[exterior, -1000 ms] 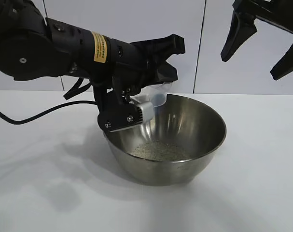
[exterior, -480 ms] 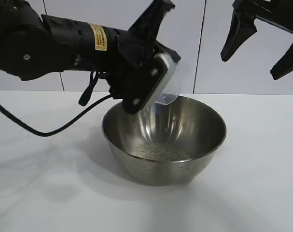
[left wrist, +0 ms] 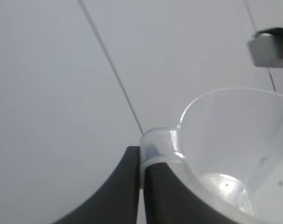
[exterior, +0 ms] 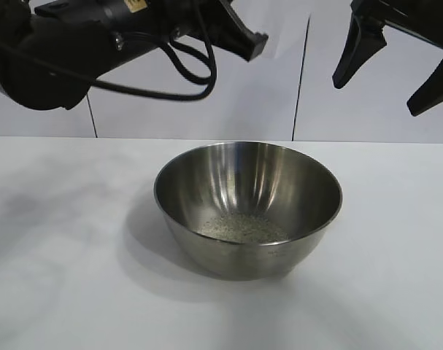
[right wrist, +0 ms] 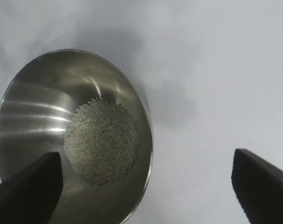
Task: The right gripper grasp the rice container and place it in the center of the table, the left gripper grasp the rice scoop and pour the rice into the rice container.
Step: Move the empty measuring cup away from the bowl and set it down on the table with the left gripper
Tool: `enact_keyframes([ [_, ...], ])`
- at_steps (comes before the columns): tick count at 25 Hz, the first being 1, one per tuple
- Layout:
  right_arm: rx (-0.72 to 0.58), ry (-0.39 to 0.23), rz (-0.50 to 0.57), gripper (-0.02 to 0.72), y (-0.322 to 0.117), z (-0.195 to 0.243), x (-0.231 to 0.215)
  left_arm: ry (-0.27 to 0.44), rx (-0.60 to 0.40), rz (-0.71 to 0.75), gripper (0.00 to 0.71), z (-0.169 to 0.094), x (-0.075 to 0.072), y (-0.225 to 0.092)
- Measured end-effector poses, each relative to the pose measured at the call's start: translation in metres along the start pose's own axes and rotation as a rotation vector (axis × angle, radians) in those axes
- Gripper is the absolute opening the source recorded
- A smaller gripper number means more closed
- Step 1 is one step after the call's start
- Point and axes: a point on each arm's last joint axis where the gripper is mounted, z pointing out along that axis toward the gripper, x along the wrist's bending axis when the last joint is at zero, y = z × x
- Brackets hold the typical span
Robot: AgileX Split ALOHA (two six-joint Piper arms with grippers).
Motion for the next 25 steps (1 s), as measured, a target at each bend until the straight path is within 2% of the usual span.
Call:
enact_keyframes([
  [3, -0.01, -0.001, 0.0, 0.683, 0.001, 0.0, 0.0, 0.08, 0.019, -0.079, 0.009, -0.001, 0.009, 0.002],
  [7, -0.014, -0.001, 0.001, 0.683, 0.001, 0.0, 0.0, 0.146, 0.031, -0.09, 0.009, -0.014, 0.029, 0.007],
  [13, -0.032, -0.003, 0.001, 0.683, 0.003, 0.0, 0.0, 0.229, 0.125, -0.158, 0.009, -0.055, 0.065, -0.01],
  [17, -0.033, -0.003, 0.001, 0.683, 0.003, 0.0, 0.0, 0.202, 0.232, -0.157, 0.009, -0.087, 0.075, -0.037],
  [22, -0.035, -0.005, -0.004, 0.683, 0.003, 0.0, 0.0, 0.196, 0.339, -0.143, 0.009, -0.123, 0.078, -0.06],
  [25, -0.035, -0.005, -0.004, 0.683, 0.003, 0.0, 0.0, 0.176, 0.391, -0.133, 0.009, -0.135, 0.078, -0.075],
])
